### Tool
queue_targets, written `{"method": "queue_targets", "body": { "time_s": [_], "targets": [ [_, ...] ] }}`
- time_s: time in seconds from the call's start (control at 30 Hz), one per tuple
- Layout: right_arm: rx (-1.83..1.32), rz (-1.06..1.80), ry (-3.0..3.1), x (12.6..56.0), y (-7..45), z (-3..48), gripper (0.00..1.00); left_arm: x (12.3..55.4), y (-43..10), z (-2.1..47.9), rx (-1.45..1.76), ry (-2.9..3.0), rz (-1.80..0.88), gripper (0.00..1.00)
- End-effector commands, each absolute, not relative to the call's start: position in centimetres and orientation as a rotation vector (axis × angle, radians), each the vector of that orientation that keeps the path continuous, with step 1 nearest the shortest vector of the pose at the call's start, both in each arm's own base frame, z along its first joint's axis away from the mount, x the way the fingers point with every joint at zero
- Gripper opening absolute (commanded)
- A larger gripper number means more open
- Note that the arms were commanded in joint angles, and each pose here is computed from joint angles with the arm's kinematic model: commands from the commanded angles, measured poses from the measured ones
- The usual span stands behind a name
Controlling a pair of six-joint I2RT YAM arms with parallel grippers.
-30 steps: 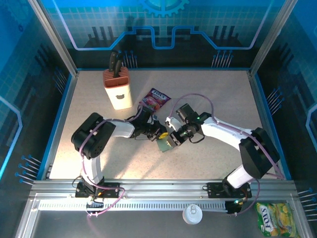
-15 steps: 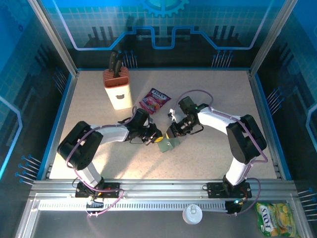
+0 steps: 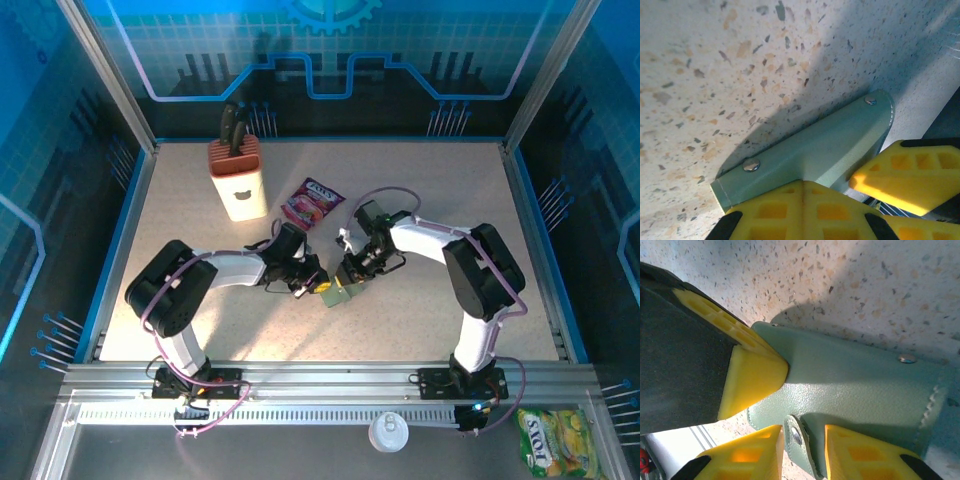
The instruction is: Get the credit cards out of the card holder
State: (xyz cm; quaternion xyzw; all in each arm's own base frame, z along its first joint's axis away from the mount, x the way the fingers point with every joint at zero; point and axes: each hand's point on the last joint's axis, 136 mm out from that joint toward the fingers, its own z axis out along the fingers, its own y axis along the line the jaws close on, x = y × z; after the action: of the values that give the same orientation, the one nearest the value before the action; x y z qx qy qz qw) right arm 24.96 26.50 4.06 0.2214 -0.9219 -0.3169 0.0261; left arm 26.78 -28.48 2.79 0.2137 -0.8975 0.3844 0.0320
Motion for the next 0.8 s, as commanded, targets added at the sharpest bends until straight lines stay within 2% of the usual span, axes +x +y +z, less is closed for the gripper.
{"method": "queue_targets", "body": {
  "time_s": [0.0, 0.4, 0.6, 0.7, 0.77],
  "targets": [
    [0.701, -0.968, -2.799, 24.0, 27.1, 3.7, 0.29, 25.7, -27.7, 0.5, 0.688, -2.768, 1.037, 0.0],
    [0.732, -0.889, -2.8, 23.6, 26.9, 2.5, 0.21, 25.5, -27.2, -0.2, 0.707, -2.778, 0.989, 0.0],
    [0.818, -0.753, -2.867, 24.1, 26.3, 2.1, 0.11, 25.3, -27.0, -0.6, 0.714, -2.773, 0.968, 0.0],
    [0.868, -0.759, -2.86, 23.8, 26.7, 2.3, 0.0, 25.2, -26.8, -1.0, 0.722, -2.773, 0.94, 0.0],
    [0.896, -0.813, -2.839, 23.4, 27.2, 2.6, 0.0, 24.9, -26.4, -1.5, 0.736, -2.775, 0.902, 0.0]
  ]
}}
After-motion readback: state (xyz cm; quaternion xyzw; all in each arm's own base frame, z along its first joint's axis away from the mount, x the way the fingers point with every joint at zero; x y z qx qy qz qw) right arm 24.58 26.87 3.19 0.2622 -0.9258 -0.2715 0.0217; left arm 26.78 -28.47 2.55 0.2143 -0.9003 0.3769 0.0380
